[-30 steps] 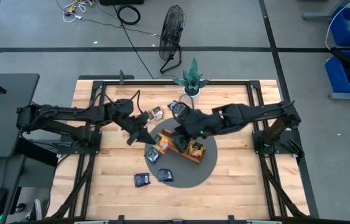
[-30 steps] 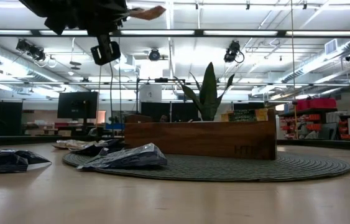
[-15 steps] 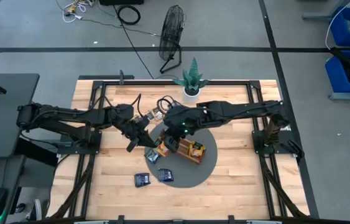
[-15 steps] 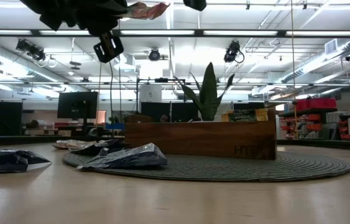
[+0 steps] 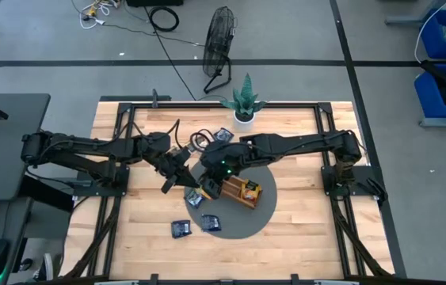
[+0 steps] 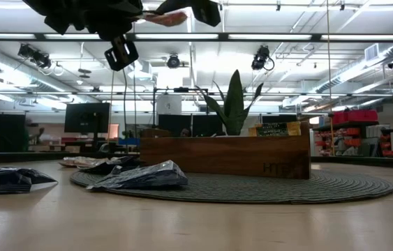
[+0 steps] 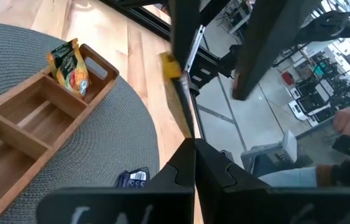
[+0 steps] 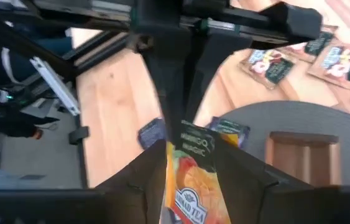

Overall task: Pick & Place Tea
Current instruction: Put the yellow tea bag into the right section of the wooden organizer

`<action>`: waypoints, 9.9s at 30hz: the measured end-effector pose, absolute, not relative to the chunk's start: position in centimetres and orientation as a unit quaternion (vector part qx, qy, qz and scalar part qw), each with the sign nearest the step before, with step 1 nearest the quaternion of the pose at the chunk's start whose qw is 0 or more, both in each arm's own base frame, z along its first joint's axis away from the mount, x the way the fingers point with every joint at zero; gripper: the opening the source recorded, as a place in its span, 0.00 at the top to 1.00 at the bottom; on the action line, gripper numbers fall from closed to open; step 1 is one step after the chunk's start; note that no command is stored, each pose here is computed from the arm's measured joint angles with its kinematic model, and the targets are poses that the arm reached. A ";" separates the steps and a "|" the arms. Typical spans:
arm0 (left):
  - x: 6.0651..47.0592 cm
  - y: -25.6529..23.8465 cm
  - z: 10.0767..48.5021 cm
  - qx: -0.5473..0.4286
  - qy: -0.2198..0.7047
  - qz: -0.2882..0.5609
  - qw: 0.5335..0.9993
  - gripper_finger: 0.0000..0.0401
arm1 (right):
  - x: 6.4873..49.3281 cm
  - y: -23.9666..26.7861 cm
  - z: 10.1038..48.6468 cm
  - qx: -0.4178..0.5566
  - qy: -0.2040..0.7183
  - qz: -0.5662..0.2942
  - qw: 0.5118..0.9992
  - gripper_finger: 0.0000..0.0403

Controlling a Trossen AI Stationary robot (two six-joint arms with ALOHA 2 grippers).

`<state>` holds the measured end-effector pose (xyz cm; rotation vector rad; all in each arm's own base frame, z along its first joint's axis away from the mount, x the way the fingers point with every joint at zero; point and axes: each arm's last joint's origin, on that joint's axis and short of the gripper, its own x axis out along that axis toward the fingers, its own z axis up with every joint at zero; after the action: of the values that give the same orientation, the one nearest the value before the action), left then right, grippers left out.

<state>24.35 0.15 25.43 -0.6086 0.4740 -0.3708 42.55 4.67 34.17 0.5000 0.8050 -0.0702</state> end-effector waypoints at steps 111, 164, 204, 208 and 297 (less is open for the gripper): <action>17.7 3.2 33.0 -0.231 -0.010 -0.091 0.969 0.55 | 37.1 18.9 32.1 0.252 0.120 -0.132 0.951 1.00; 17.7 3.7 33.1 -0.260 -0.036 -0.010 0.965 0.55 | 23.9 12.4 17.2 0.197 0.145 -0.308 0.919 1.00; 17.7 3.7 33.1 -0.284 -0.036 -0.007 0.958 0.55 | 24.1 10.5 17.7 0.340 0.196 -0.223 0.892 0.59; 17.7 3.7 33.1 -0.283 -0.036 -0.007 0.959 0.55 | 24.1 9.5 19.5 0.361 0.204 -0.196 0.889 0.58; 17.8 3.8 32.3 -0.279 -0.001 0.012 0.960 0.55 | 26.4 9.4 19.6 0.128 0.341 -0.234 0.901 1.00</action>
<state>17.81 3.80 32.30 -0.5658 -0.0011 0.0250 26.38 9.41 19.56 0.2656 0.7060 -0.4836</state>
